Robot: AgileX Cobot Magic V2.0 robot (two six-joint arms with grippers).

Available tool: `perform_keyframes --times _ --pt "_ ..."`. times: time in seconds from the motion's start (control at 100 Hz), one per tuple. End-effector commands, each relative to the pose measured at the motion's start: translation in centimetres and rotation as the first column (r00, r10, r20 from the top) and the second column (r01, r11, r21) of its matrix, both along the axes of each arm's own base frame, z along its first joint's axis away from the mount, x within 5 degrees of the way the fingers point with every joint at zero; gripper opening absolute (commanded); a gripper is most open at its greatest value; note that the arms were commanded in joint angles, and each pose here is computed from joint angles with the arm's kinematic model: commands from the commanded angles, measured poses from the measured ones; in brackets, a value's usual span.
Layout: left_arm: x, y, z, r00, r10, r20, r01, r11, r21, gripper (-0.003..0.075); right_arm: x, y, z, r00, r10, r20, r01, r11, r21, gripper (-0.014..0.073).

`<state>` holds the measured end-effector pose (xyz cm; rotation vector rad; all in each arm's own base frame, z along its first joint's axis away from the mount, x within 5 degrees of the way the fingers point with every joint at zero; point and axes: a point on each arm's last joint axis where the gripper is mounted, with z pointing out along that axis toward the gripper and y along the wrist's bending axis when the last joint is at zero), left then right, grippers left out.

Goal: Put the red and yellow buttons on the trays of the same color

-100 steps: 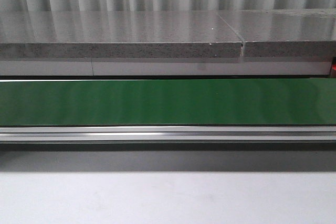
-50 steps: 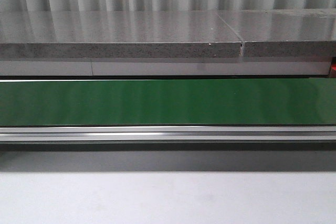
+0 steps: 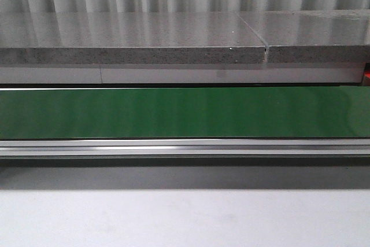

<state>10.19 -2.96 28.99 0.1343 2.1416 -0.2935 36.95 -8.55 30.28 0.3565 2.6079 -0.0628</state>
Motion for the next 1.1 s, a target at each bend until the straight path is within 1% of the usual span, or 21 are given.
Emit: perform_keyframes --times 0.0,0.12,0.25,0.5,0.64,0.82,1.09 --pt "0.3 -0.1 1.3 0.997 0.004 0.082 -0.001 1.000 -0.027 -0.0020 -1.0 1.7 3.9 0.992 0.054 0.115 -0.050 0.998 -0.037 -0.0068" --pt "0.3 -0.1 1.3 0.997 0.004 0.082 -0.001 1.000 -0.027 -0.0020 -1.7 3.9 5.3 0.983 0.115 0.141 -0.110 0.993 -0.046 -0.0066" --pt "0.3 -0.1 1.3 0.997 0.004 0.082 -0.001 1.000 -0.027 -0.0020 -3.0 6.2 6.5 0.963 0.207 0.173 -0.197 0.978 -0.071 -0.0066" --pt "0.3 -0.1 1.3 0.997 0.004 0.082 -0.001 1.000 -0.027 -0.0020 -6.5 8.8 6.8 0.932 0.272 0.242 -0.264 0.962 -0.066 -0.0066" --pt "0.3 -0.1 1.3 0.997 0.004 0.082 -0.001 1.000 -0.027 -0.0020 -9.0 9.4 6.7 0.920 0.289 0.266 -0.280 0.957 -0.070 -0.0066" --pt "0.3 -0.1 1.3 0.997 0.004 0.082 -0.001 1.000 -0.027 -0.0020 -12.4 9.3 6.2 0.912 0.287 0.291 -0.277 0.958 -0.075 -0.0066" --pt "0.3 -0.1 1.3 0.997 0.004 0.082 -0.001 1.000 -0.027 -0.0020 -17.7 9.2 5.7 0.887 0.285 0.363 -0.269 0.958 -0.095 -0.0066"
